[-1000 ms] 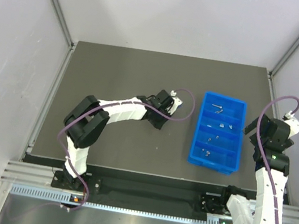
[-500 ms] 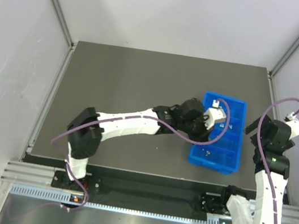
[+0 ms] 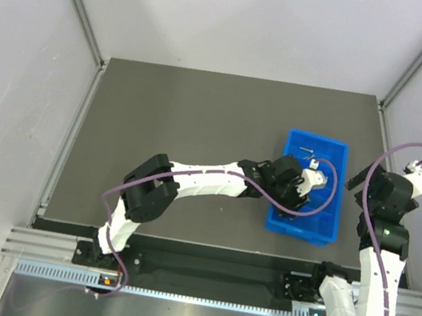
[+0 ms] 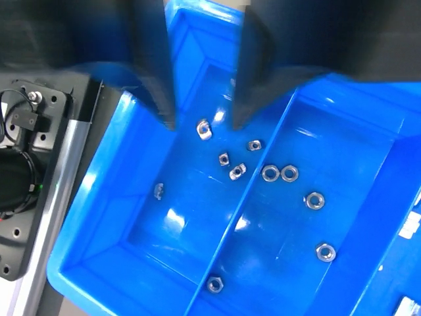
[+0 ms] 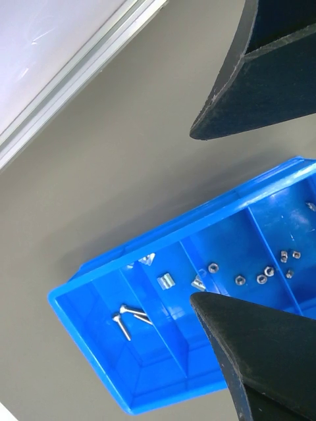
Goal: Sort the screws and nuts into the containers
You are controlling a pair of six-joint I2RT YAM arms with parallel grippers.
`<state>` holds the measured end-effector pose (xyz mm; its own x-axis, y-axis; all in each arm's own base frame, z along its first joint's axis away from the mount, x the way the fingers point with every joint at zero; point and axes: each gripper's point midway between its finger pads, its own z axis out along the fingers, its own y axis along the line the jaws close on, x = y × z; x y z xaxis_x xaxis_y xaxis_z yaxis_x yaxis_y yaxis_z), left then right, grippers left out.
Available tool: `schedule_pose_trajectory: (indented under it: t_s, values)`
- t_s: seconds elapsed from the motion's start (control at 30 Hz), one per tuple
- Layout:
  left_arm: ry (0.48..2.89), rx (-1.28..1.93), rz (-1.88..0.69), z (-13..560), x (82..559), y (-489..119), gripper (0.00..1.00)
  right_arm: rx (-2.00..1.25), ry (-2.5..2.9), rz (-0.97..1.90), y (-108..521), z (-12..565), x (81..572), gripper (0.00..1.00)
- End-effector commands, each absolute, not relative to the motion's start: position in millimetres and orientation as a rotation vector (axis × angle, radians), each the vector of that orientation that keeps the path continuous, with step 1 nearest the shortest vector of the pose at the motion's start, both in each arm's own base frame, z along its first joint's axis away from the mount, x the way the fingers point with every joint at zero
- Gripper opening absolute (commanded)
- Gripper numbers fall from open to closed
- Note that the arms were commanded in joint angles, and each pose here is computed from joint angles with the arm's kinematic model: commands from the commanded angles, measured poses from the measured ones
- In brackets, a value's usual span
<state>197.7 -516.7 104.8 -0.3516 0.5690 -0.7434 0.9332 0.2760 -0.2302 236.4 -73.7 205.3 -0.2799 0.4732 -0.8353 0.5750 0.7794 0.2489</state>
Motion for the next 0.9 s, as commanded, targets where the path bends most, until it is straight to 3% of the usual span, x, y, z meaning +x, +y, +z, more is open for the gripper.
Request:
schedule_pose_trajectory:
  t_s: [0.0, 0.03, 0.23, 0.4, 0.5, 0.6, 0.7, 0.87]
  values:
    - [1.919, 1.291, -0.912, 153, 203, -523, 0.48, 0.763, 1.881, -0.105, -73, 221, 242, 1.0]
    - [1.909, 1.277, -0.907, 160, 205, -522, 0.61, 0.755, 1.883, -0.093, -71, 222, 243, 1.0]
    - [1.914, 0.913, -0.801, 226, 250, -491, 0.76, 0.674, 1.851, -0.023, -61, 244, 252, 1.0]
    - [1.972, 0.474, -0.886, 285, 308, -407, 0.78, 0.58, 1.761, 0.089, -45, 284, 265, 1.0]
    - [2.006, 0.174, -0.794, 289, 362, -310, 0.78, 0.425, 1.687, 0.232, -19, 317, 277, 1.0]
    - [2.019, -0.089, -0.636, 287, 383, -216, 0.78, 0.255, 1.608, 0.367, 8, 350, 286, 1.0]
    - [1.992, -0.316, -0.571, 286, 379, -136, 0.78, 0.126, 1.577, 0.461, 31, 374, 290, 1.0]
    - [1.915, -0.532, -0.421, 272, 333, -58, 0.79, 0.1, 1.571, 0.501, 40, 373, 283, 1.0]
